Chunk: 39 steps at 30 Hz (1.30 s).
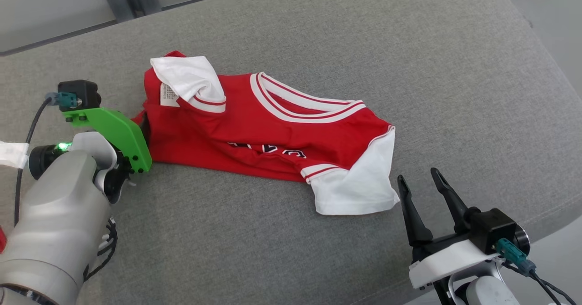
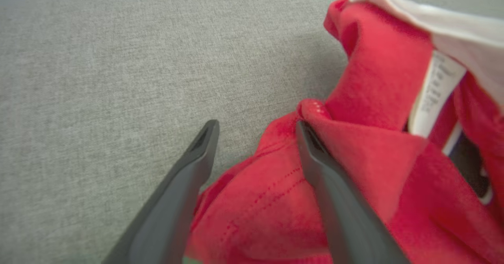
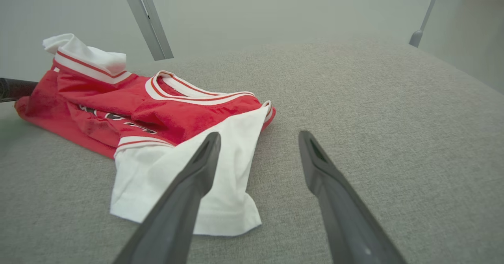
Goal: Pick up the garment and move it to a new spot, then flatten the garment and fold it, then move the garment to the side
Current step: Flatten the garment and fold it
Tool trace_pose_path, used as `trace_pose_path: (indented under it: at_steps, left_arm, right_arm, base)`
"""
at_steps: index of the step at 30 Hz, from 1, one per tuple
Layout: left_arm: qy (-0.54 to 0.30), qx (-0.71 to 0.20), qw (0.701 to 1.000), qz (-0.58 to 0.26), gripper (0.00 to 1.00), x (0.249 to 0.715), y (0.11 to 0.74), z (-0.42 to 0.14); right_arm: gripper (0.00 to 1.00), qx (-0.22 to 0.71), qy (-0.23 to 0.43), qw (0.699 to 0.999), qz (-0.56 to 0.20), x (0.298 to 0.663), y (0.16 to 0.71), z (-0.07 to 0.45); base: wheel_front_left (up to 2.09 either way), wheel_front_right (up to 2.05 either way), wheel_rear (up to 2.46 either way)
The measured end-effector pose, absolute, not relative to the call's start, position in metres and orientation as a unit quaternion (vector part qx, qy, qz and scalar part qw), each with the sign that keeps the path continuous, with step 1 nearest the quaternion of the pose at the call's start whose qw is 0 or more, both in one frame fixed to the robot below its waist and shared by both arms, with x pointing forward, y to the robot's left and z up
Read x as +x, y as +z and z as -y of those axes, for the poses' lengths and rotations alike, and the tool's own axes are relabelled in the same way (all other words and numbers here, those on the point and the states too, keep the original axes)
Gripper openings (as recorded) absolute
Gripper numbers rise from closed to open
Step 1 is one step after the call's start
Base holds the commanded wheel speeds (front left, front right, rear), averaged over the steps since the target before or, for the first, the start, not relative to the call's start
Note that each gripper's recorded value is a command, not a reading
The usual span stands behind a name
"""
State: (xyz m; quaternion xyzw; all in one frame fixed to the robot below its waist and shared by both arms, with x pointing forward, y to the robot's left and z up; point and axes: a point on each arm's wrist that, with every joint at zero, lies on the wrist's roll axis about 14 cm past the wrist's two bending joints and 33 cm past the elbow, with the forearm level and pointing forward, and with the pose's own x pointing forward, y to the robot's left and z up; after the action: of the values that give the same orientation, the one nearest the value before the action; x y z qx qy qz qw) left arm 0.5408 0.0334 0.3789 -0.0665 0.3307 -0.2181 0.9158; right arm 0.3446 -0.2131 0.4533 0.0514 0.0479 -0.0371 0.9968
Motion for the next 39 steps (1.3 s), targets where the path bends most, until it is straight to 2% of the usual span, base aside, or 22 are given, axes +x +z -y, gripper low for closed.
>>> trace_pose_path:
  at_steps: [1,2,3,4,11,20,24,27,32,34,36,37,39]
  left_arm:
    - [-0.221,-0.067,0.914,-0.333,0.74,0.538,0.378,-0.034]
    - [-0.222,-0.065,0.913,-0.336,0.4,0.535,0.378,-0.035]
    - [-0.223,-0.063,0.912,-0.338,0.18,0.533,0.377,-0.036]
    - [-0.225,-0.065,0.911,-0.339,0.0,0.531,0.377,-0.036]
    - [-0.231,-0.074,0.916,-0.32,0.0,0.522,0.383,-0.035]
    - [-0.215,-0.146,0.944,-0.206,0.0,0.51,0.423,-0.041]
    - [-0.226,-0.184,0.941,-0.172,0.0,0.487,0.441,-0.036]
    - [-0.206,-0.221,0.946,-0.114,0.0,0.477,0.472,-0.047]
    - [-0.149,-0.251,0.953,-0.082,0.0,0.411,0.467,-0.074]
    - [-0.13,-0.252,0.956,-0.076,0.4,0.385,0.463,-0.081]
    - [-0.116,-0.257,0.955,-0.097,0.85,0.359,0.444,-0.085]
    - [-0.111,-0.254,0.955,-0.106,0.94,0.348,0.437,-0.086]
    - [-0.101,-0.246,0.958,-0.109,1.0,0.339,0.431,-0.094]
  right_arm:
    - [1.0,0.052,-0.034,0.997,-0.047,0.345,0.454,0.211]
    - [1.0,0.053,-0.032,0.997,-0.046,0.346,0.454,0.21]
    - [1.0,0.053,-0.029,0.997,-0.045,0.347,0.455,0.209]
    - [1.0,0.054,-0.027,0.997,-0.044,0.348,0.455,0.207]
    - [1.0,0.053,-0.014,0.998,-0.04,0.353,0.457,0.2]
    - [1.0,0.053,-0.007,0.998,-0.046,0.338,0.454,0.198]
    - [1.0,0.054,0.004,0.997,-0.05,0.329,0.451,0.192]
    - [1.0,0.056,0.016,0.997,-0.046,0.328,0.453,0.185]
    - [1.0,0.058,0.035,0.997,-0.038,0.326,0.458,0.174]
    - [1.0,0.058,0.047,0.997,-0.035,0.328,0.46,0.168]
    - [1.0,0.059,0.058,0.996,-0.034,0.329,0.461,0.161]
    - [1.0,0.059,0.064,0.996,-0.033,0.33,0.461,0.158]
    - [1.0,0.058,0.074,0.995,-0.032,0.332,0.462,0.153]
  base:
    - [0.0,0.0,0.0]
    - [0.0,0.0,0.0]
    - [0.0,0.0,0.0]
    - [0.0,0.0,0.0]
    - [0.0,0.0,0.0]
    - [0.0,0.0,0.0]
    - [0.0,0.0,0.0]
    - [0.0,0.0,0.0]
    - [0.0,0.0,0.0]
    - [0.0,0.0,0.0]
    - [0.0,0.0,0.0]
    - [0.0,0.0,0.0]
    - [0.0,0.0,0.0]
